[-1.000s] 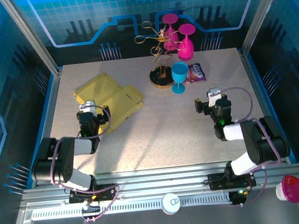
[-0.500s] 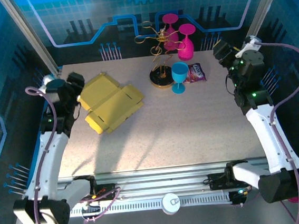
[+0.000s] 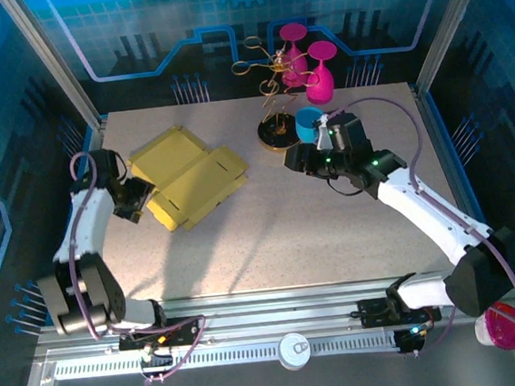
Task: Fold the paper box
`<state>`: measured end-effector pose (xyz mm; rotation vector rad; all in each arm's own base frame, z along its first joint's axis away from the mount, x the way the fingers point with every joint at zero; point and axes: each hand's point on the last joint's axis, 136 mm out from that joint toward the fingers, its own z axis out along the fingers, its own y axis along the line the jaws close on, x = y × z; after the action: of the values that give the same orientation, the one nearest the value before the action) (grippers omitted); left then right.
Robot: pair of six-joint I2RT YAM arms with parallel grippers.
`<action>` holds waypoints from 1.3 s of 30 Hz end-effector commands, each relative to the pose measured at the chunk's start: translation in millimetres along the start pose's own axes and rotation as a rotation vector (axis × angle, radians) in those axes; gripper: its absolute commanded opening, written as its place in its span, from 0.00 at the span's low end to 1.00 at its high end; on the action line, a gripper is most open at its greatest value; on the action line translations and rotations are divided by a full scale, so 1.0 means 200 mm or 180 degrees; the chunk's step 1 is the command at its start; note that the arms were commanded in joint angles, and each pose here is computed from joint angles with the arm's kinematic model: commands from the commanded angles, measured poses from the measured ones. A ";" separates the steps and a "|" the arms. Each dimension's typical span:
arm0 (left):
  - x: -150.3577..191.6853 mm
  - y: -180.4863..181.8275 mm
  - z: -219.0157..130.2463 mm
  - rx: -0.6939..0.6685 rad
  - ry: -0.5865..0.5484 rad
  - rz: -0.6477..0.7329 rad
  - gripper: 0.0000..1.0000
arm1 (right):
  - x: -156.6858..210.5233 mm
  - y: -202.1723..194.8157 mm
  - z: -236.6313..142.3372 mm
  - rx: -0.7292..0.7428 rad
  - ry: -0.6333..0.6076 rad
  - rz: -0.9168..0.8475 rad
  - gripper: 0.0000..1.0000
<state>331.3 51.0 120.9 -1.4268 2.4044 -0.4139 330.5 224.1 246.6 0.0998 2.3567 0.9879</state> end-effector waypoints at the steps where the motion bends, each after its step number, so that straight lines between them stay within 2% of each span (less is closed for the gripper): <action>1: -0.09 0.00 0.13 -0.0204 0.0081 0.0558 0.62 | 0.06 0.08 -0.01 -0.0231 0.0259 -0.0146 0.53; 6: -0.19 -0.04 0.30 -0.0318 0.0106 0.0912 0.59 | 0.10 0.08 -0.04 -0.0264 0.0305 -0.0153 0.53; 10: -0.26 -0.10 0.39 -0.0195 0.0038 0.1113 0.60 | 0.13 0.07 -0.05 -0.0283 0.0356 -0.0128 0.54; 18: -0.19 -0.15 0.57 -0.0069 0.0360 0.1377 0.59 | 0.13 0.07 0.00 -0.0310 0.0456 -0.0047 0.54; 26: 0.02 -0.17 0.51 0.0225 0.0584 0.1331 0.60 | 0.12 0.10 0.06 -0.0390 0.0487 -0.0029 0.54; 30: 0.24 -0.21 0.47 0.0426 0.0844 0.1227 0.60 | 0.12 0.08 0.07 -0.0390 0.0506 -0.0026 0.54; 33: 0.41 -0.24 0.42 0.0529 0.0904 0.1183 0.59 | 0.13 0.06 0.07 -0.0373 0.0511 -0.0019 0.54; 36: 0.60 -0.29 0.40 0.0786 0.1063 0.1071 0.58 | 0.14 0.02 0.08 -0.0345 0.0527 0.0054 0.54; 39: 0.74 -0.28 0.40 0.0772 0.1204 0.1144 0.57 | 0.15 -0.02 0.08 -0.0340 0.0528 0.0132 0.54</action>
<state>345.2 -92.3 48.4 -0.7880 2.7432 -0.7908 316.0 244.2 224.9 -0.0031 2.4505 1.1505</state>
